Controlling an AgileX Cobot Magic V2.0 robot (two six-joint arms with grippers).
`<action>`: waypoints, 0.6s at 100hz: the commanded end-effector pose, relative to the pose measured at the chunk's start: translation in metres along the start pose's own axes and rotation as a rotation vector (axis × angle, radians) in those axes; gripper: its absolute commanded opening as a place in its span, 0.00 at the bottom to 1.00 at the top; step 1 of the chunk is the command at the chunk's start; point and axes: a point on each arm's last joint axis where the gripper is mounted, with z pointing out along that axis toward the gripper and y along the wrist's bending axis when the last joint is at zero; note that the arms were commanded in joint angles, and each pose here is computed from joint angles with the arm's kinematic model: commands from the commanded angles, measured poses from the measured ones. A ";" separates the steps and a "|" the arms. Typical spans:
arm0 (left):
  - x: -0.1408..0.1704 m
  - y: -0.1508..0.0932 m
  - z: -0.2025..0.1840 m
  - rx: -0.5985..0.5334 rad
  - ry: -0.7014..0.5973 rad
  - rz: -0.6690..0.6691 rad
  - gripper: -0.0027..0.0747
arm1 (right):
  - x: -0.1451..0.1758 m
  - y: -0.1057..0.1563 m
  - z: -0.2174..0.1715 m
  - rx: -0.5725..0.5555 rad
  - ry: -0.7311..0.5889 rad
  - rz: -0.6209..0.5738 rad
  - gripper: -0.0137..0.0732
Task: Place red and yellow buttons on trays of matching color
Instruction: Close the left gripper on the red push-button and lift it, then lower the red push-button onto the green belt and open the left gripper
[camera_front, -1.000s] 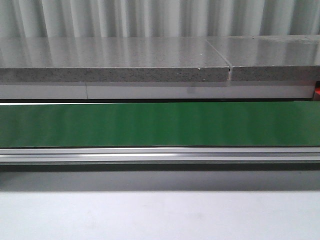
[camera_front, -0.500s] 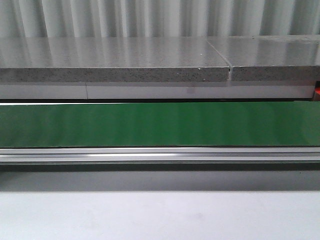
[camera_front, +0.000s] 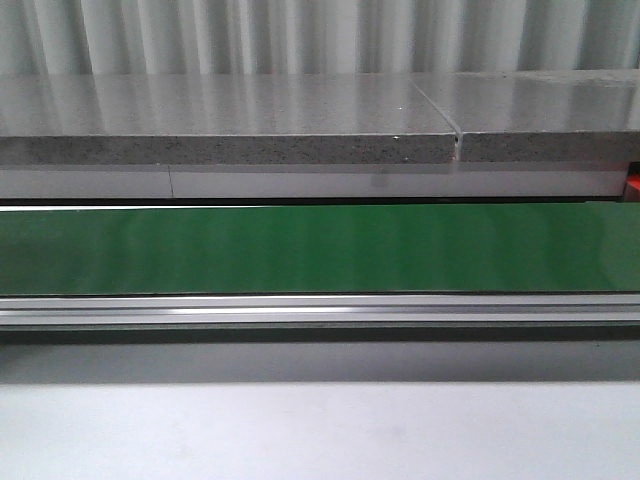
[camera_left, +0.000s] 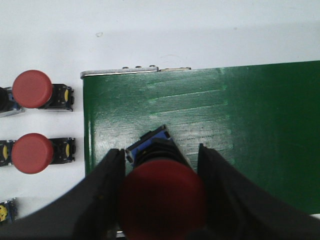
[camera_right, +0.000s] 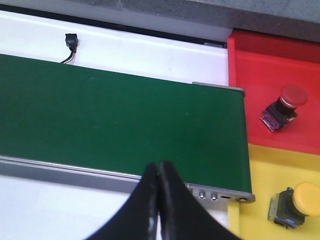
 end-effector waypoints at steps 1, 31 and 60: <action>-0.013 -0.005 -0.005 0.000 -0.052 0.022 0.01 | -0.013 -0.001 -0.005 0.013 -0.090 -0.011 0.08; -0.011 0.000 0.027 -0.014 0.066 0.039 0.01 | -0.013 -0.001 -0.005 0.013 -0.090 -0.011 0.08; -0.010 0.002 0.030 -0.036 0.081 0.057 0.01 | -0.013 -0.001 -0.005 0.013 -0.090 -0.011 0.08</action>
